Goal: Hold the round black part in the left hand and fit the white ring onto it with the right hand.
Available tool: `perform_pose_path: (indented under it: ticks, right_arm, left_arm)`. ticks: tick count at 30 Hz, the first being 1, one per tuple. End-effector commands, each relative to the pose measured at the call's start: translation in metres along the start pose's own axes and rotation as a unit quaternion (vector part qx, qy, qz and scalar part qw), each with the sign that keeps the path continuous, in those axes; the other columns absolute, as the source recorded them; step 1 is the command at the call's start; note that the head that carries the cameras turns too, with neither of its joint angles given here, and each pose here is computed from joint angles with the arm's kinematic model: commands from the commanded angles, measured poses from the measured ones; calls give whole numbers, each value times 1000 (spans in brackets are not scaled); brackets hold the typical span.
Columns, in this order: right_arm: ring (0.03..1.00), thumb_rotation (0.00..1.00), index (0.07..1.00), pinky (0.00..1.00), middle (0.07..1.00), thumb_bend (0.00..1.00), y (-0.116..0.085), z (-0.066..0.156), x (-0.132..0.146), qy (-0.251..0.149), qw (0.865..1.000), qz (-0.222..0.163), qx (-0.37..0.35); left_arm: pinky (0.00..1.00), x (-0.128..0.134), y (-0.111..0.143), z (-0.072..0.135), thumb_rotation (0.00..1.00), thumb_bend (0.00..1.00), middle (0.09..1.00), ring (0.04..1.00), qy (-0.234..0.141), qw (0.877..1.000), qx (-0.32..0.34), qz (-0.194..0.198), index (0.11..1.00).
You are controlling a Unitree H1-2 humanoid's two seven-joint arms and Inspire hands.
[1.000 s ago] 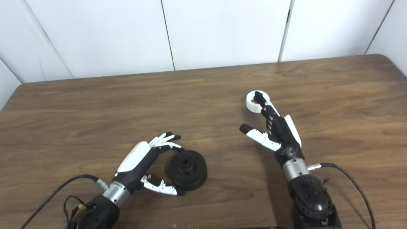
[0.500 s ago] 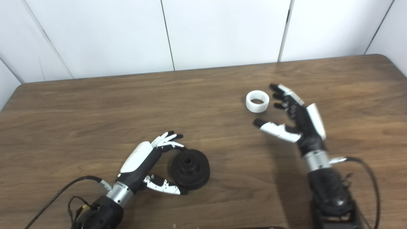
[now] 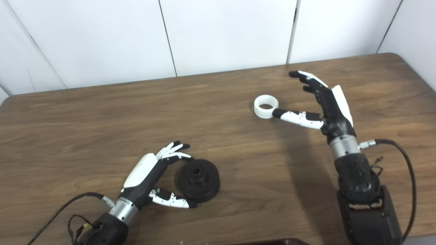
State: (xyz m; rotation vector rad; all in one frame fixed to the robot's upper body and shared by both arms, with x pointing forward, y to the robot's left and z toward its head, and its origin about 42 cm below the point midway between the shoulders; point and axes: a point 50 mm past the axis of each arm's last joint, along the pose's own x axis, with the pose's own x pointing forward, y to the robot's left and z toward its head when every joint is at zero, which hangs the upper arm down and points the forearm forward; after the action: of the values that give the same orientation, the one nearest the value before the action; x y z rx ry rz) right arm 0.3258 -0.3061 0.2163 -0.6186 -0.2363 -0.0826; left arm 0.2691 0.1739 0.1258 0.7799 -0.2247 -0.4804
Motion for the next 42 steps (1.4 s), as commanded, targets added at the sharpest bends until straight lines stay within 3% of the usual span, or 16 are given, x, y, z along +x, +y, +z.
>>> perform_pose_path:
  ticks: [1, 7, 15, 32, 42]
  right_arm:
    - [938, 439, 777, 933, 889, 913, -10, 17, 20, -37, 998, -7, -43]
    - [976, 394, 743, 946, 917, 911, -8, 14, 44, -41, 993, 28, -111]
    - [996, 347, 721, 999, 925, 950, -4, 13, 69, -25, 987, 56, -149]
    - [1000, 380, 736, 1000, 934, 958, 8, 5, 92, -8, 983, 88, -159]
    - [1000, 442, 791, 1000, 951, 994, 11, 2, 104, 9, 977, 113, -178]
  left_arm:
    - [979, -1, 6, -3, 203, 828, 919, 986, -2, 1000, 20, 5, 647]
    - [977, -3, 4, -3, 198, 825, 922, 986, 1, 1000, 17, 4, 652]
    - [974, -4, 4, -3, 198, 827, 921, 985, 3, 1000, 17, 6, 652]
    - [980, -3, 1, -4, 202, 832, 926, 988, 1, 1000, 12, 9, 649]
    - [979, -2, 1, -4, 217, 835, 926, 987, 0, 1000, 14, 11, 649]
